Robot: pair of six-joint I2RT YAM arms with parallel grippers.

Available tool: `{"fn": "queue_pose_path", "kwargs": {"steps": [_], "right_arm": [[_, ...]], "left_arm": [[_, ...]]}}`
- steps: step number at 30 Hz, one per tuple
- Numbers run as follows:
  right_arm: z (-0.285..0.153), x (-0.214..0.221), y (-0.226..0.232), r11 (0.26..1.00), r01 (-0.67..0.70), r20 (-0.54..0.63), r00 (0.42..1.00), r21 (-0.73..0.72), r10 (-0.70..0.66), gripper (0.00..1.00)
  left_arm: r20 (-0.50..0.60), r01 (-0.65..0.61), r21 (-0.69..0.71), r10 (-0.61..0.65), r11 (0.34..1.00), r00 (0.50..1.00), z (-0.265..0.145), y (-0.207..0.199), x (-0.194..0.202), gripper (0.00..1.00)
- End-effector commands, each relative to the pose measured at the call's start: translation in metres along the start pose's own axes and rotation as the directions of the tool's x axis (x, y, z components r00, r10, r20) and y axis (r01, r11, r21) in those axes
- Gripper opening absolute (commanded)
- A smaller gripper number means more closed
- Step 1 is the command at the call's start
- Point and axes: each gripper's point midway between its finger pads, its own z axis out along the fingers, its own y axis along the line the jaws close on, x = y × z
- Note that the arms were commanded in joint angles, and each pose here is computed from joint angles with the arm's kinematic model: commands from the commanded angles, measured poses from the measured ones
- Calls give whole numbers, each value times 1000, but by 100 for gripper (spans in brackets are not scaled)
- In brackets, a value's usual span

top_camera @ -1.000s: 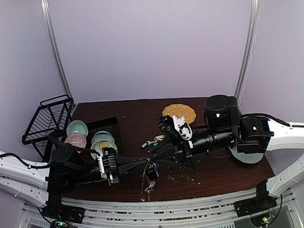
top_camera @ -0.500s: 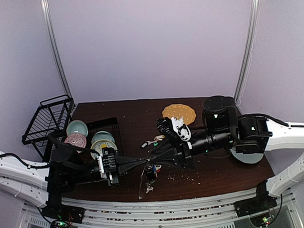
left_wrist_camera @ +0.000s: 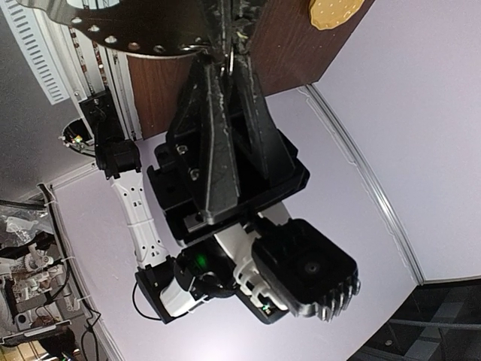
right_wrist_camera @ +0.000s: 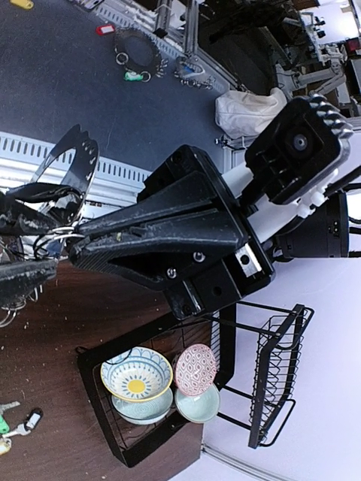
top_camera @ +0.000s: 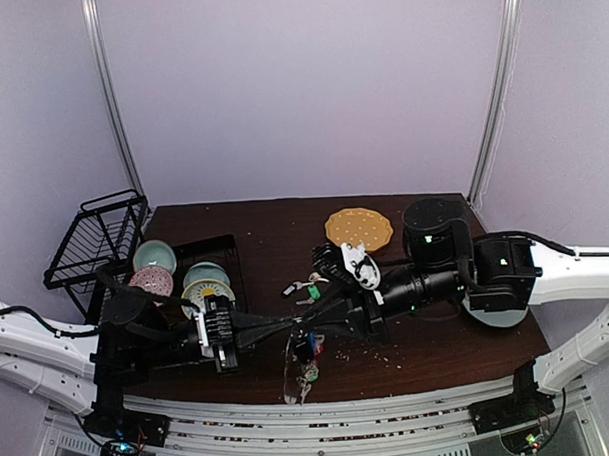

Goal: Put the keys on the keyring

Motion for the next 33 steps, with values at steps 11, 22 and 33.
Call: {"fn": "queue_pose_path", "kwargs": {"steps": [11, 22, 33], "right_arm": [[-4, -16, 3, 1000, 6, 39, 999, -14, -6, 7], [-14, -17, -12, 996, -7, -11, 1000, 86, 8, 0], [-48, 48, -33, 967, -15, -456, 880, 254, 133, 0]], "left_arm": [[95, -8, -47, 12, 999, 995, 0, 16, -33, 0], [-13, 72, -42, -73, 997, 997, 2, 13, -5, 0], [-219, 143, -37, -147, 989, 965, -6, 30, 10, 45]]}}
